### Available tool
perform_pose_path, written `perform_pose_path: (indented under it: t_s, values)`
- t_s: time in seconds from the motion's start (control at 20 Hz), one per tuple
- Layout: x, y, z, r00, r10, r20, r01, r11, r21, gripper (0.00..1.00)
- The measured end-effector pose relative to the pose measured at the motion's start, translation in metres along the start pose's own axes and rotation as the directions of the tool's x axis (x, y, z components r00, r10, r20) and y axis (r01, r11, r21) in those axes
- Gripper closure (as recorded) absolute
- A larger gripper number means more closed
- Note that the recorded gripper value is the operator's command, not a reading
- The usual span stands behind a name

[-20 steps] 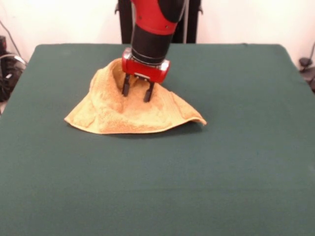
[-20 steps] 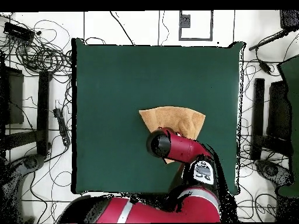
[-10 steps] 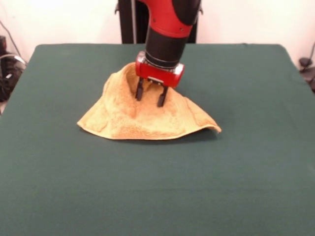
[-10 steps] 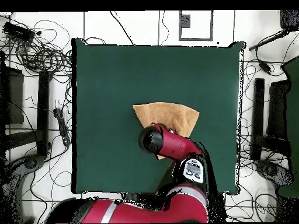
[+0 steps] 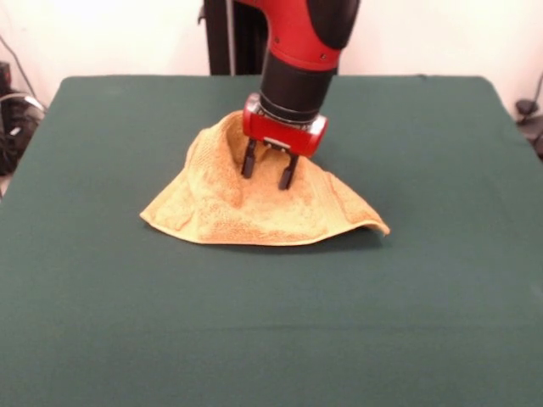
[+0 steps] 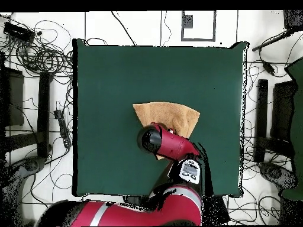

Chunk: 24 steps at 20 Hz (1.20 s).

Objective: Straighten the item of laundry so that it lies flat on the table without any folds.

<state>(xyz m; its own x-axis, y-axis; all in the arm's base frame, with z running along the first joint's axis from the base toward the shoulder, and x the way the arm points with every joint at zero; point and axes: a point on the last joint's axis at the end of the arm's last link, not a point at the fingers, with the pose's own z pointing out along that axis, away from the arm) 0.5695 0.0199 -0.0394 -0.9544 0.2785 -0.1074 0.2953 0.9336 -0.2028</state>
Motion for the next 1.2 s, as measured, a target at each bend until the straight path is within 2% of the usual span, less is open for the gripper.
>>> perform_pose_path:
  t_s: [1.2]
  values:
    - [-0.0015,0.0082,-0.0003,0.998,0.065,0.011,-0.066,0.997,0.043,0.0]
